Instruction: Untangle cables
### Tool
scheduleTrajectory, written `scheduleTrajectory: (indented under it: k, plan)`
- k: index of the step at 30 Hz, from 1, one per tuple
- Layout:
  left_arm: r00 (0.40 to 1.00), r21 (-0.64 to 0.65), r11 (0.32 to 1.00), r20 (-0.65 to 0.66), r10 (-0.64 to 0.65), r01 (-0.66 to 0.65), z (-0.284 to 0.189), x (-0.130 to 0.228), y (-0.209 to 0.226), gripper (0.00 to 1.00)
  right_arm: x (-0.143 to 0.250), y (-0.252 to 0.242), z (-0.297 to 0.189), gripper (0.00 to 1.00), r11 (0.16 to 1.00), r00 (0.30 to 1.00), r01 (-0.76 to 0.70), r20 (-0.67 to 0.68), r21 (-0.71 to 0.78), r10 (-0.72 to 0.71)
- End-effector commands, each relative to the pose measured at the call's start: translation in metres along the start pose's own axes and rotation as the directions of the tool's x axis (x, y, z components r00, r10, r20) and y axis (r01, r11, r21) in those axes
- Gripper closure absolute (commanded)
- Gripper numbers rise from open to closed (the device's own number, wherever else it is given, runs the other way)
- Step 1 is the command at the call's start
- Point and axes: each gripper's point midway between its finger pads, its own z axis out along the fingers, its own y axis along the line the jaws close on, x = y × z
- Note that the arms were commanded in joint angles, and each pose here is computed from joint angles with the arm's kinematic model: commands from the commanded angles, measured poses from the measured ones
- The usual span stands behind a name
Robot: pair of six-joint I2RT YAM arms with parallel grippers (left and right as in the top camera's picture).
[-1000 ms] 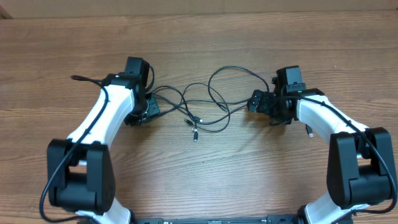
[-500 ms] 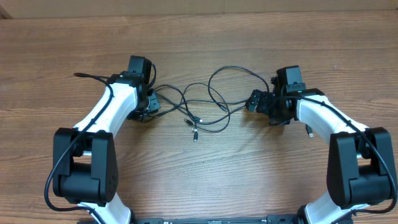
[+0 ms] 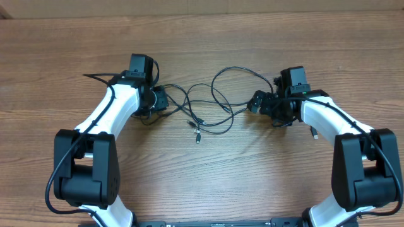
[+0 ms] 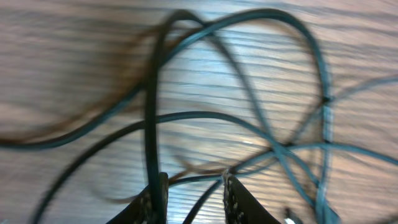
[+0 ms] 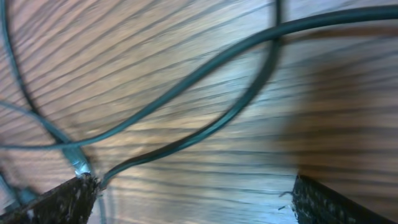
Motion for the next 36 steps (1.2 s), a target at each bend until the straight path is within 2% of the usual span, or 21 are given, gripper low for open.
scheduleTrajectory:
  k: [1, 3, 14, 16, 17, 18, 19, 21, 23, 29, 33, 36]
  plan:
    - [0.992, 0.111, 0.988, -0.045, 0.117, -0.111, 0.003, 0.013, -0.023, 0.66, 0.024, 0.014, 0.011, 0.0, 0.991, 0.993, 0.06, -0.097, -0.119, -0.072]
    - [0.992, 0.11, 0.988, -0.046, 0.117, -0.112, 0.004, 0.013, -0.023, 0.62, 0.026, 0.021, 0.011, 0.0, 0.984, 0.99, 0.075, -0.103, -0.159, -0.092]
    - [0.991, 0.045, 0.992, -0.07, 0.117, -0.114, 0.015, 0.022, -0.01, 0.55, 0.026, 0.023, 0.011, 0.0, 0.983, 0.99, 0.077, -0.102, -0.164, -0.094]
    - [0.99, 0.043, 0.993, -0.077, 0.116, -0.113, 0.017, 0.023, -0.009, 0.63, 0.025, 0.023, 0.011, 0.0, 0.983, 0.99, 0.078, -0.101, -0.165, -0.095]
    - [0.99, 0.042, 0.993, -0.078, 0.116, -0.113, 0.018, 0.023, -0.009, 0.73, 0.025, 0.023, 0.011, 0.0, 0.983, 0.99, 0.079, -0.099, -0.165, -0.096]
    - [0.99, 0.045, 0.993, -0.079, 0.116, -0.113, 0.018, 0.023, -0.009, 0.91, 0.025, 0.023, 0.011, 0.0, 0.983, 0.99, 0.079, -0.099, -0.166, -0.096]
    - [0.99, 0.054, 0.992, -0.081, 0.118, -0.114, 0.017, 0.024, -0.011, 0.96, 0.025, 0.023, 0.011, 0.0, 0.983, 0.99, 0.079, -0.099, -0.166, -0.096]
    - [0.983, 0.108, 0.983, -0.093, 0.157, -0.147, 0.01, 0.027, -0.021, 0.96, 0.025, 0.027, 0.01, 0.0, 0.977, 0.988, 0.103, -0.095, -0.186, -0.122]
    - [0.979, 0.168, 0.971, -0.089, 0.185, -0.169, -0.001, 0.027, -0.032, 0.96, 0.027, 0.042, 0.006, 0.0, 0.942, 0.974, 0.181, -0.083, -0.282, -0.212]
    - [0.974, 0.325, 0.919, 0.03, 0.226, -0.224, -0.065, 0.017, -0.068, 0.96, 0.046, 0.088, -0.018, 0.0, 0.749, 0.913, 0.321, -0.021, -0.58, -0.407]
    - [0.955, 0.429, 0.854, 0.163, 0.246, -0.294, -0.12, 0.013, -0.093, 0.96, 0.055, 0.099, -0.02, 0.0, 0.704, 0.892, 0.352, -0.008, -0.616, -0.453]
    - [0.926, 0.513, 0.775, 0.275, 0.259, -0.37, -0.167, 0.016, -0.112, 0.96, 0.063, 0.108, -0.018, 0.0, 0.687, 0.877, 0.372, -0.007, -0.625, -0.481]
